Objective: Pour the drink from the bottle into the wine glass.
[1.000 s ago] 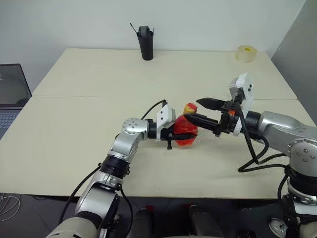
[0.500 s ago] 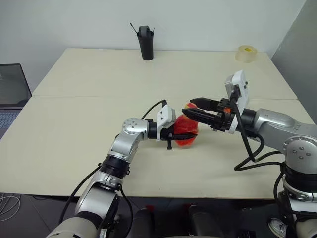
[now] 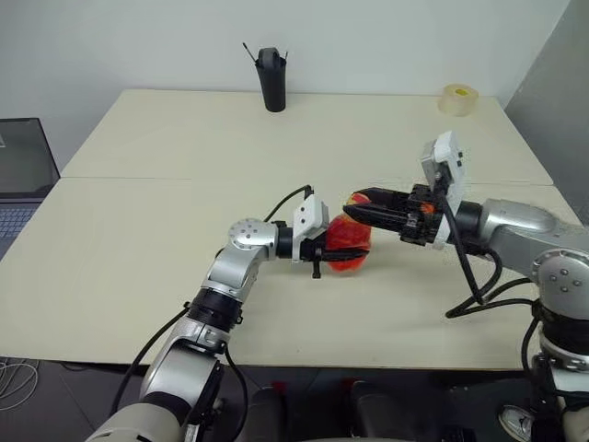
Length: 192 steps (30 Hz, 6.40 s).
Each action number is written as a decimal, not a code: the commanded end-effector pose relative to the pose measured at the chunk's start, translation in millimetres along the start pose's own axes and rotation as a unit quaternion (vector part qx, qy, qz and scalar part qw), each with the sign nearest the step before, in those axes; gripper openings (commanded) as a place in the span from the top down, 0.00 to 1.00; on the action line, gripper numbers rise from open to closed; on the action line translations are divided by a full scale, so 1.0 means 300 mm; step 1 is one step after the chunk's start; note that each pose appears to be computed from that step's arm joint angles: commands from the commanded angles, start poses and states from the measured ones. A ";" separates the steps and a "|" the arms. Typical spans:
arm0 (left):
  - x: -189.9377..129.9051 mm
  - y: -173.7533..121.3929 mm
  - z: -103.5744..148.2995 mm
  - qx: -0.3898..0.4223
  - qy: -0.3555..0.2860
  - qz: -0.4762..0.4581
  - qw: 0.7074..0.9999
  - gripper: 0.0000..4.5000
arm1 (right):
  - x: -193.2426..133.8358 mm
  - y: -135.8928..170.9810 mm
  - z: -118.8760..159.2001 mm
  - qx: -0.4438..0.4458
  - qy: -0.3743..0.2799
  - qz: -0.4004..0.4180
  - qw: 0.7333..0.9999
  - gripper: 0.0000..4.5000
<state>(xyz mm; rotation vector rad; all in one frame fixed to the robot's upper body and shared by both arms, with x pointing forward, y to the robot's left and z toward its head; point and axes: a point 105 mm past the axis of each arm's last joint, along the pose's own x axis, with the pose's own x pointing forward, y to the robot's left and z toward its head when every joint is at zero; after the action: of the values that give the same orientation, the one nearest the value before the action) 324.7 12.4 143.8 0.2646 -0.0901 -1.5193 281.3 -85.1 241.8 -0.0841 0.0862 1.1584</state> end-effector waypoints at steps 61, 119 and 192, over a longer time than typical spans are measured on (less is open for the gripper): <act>-0.014 -0.013 0.015 0.040 -0.005 -0.006 0.999 0.78 | -0.617 -0.247 -0.175 0.067 0.048 -0.516 0.852 0.74; -0.700 0.334 -0.149 -0.077 -0.017 0.680 0.729 0.78 | 0.282 -0.023 -0.125 -0.036 0.056 -0.120 0.991 0.00; -0.189 -0.055 0.032 -0.010 0.024 0.194 0.981 0.00 | -0.386 -0.643 -0.242 0.227 0.235 -0.450 0.831 0.00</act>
<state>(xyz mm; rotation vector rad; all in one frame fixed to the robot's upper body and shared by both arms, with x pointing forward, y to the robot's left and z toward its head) 304.8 71.2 146.0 0.2328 -0.0297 -1.1165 405.4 -279.6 174.8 0.0480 0.7198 0.0842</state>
